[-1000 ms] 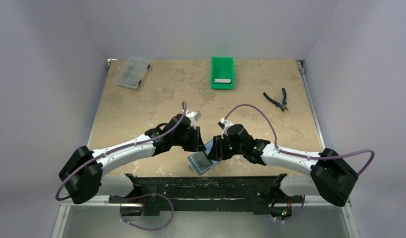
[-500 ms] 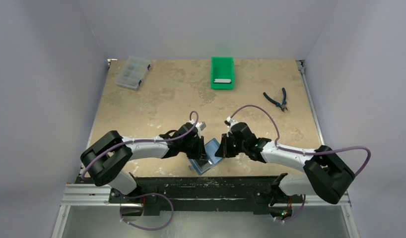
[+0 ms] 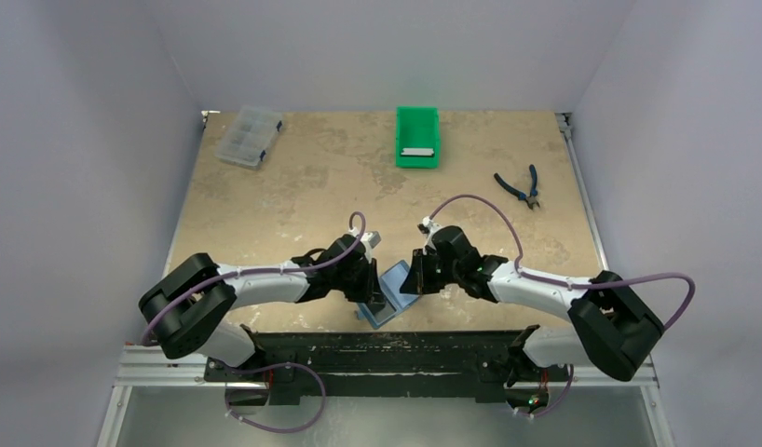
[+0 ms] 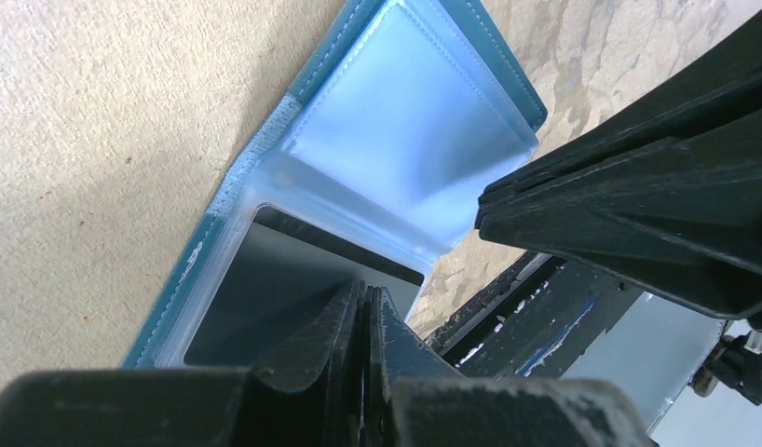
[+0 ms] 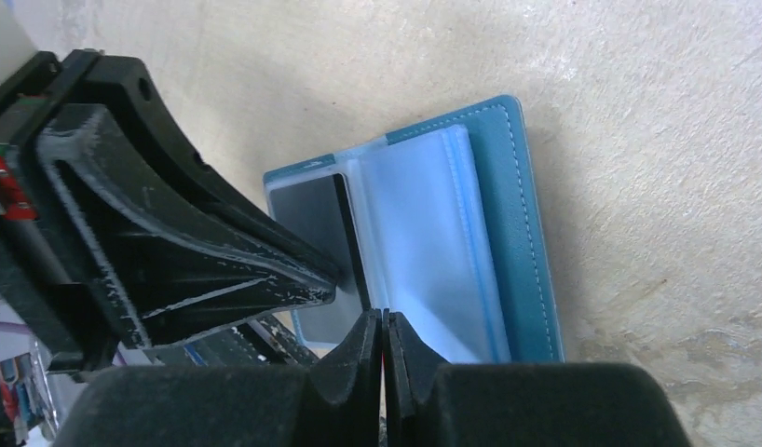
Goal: Put the credit cards into the card holder
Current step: Open the card holder at the center of the board, then move the storage box to the center of the board.
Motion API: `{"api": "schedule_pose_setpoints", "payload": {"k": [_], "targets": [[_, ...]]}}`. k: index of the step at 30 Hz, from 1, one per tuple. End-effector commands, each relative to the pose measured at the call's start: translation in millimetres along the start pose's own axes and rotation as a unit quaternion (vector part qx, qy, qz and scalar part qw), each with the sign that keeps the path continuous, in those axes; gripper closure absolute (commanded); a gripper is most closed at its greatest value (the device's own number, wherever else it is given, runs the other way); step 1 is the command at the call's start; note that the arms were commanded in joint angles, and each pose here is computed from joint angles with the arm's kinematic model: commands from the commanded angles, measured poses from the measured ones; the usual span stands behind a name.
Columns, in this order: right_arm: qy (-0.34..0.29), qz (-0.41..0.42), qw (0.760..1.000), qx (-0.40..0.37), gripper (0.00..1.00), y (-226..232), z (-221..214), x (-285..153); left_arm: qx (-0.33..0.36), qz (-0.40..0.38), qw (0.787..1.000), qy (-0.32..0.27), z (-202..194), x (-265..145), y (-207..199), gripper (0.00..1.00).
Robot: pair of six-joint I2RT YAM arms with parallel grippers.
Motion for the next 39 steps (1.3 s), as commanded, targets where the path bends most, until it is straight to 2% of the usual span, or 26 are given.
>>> {"api": "schedule_pose_setpoints", "payload": {"k": [1, 6, 8, 10, 13, 16, 18, 22, 25, 28, 30, 32, 35, 38, 39], "targets": [[-0.021, 0.015, 1.0, -0.006, 0.88, 1, 13, -4, 0.015, 0.017, 1.0, -0.007, 4, -4, -2, 0.95], [-0.005, -0.011, 1.0, 0.024, 0.84, -24, -6, 6, 0.013, 0.012, 1.0, -0.002, 2, -4, -2, 0.95], [0.016, -0.021, 0.999, 0.019, 0.83, -29, -11, 9, 0.021, 0.0, 1.0, -0.008, 8, -9, -13, 0.94], [0.014, -0.032, 0.999, 0.002, 0.81, -26, -2, 5, 0.035, -0.023, 0.999, -0.01, 22, -23, -31, 0.89], [-0.035, -0.032, 0.998, -0.029, 0.69, -8, 32, -19, 0.069, -0.071, 0.994, -0.036, 59, -57, -65, 0.69], [-0.089, -0.074, 0.99, -0.076, 0.5, 1, 74, -49, 0.103, -0.081, 0.989, -0.074, 104, -97, -95, 0.52], [-0.114, -0.104, 0.983, -0.102, 0.41, 2, 104, -64, 0.125, -0.076, 0.984, -0.102, 130, -116, -109, 0.48], [-0.162, -0.167, 0.963, -0.136, 0.26, -6, 164, -92, 0.142, -0.063, 0.969, -0.194, 184, -157, -132, 0.44], [-0.224, -0.191, 0.941, -0.166, 0.2, -11, 218, -123, 0.122, -0.091, 0.952, -0.265, 212, -189, -140, 0.41], [-0.274, -0.199, 0.913, -0.228, 0.14, -25, 256, -143, 0.102, -0.131, 0.935, -0.312, 223, -215, -137, 0.38], [-0.288, -0.163, 0.899, -0.285, 0.14, -31, 273, -141, 0.093, -0.133, 0.931, -0.326, 225, -224, -129, 0.37], [-0.29, -0.109, 0.876, -0.369, 0.14, -29, 282, -127, 0.09, -0.13, 0.93, -0.331, 226, -224, -121, 0.37], [-0.29, -0.065, 0.818, -0.492, 0.13, -29, 290, -107, 0.091, -0.123, 0.927, -0.341, 225, -223, -107, 0.37], [-0.27, -0.066, 0.758, -0.59, 0.02, -41, 291, -94, 0.085, -0.113, 0.927, -0.347, 224, -221, -94, 0.37], [-0.265, -0.065, 0.739, -0.615, 0.01, -46, 293, -92, 0.081, -0.112, 0.927, -0.348, 224, -220, -91, 0.37]]}}
Point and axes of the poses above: each gripper's point midway between its finger pads, its own x axis out along the fingers, its own y axis along the line the jaws close on, z = x × y, the point moved 6 cm from there along -x, back along the fingers, and after that the axes turned 14 degrees about -x, right-handed, at the moved point
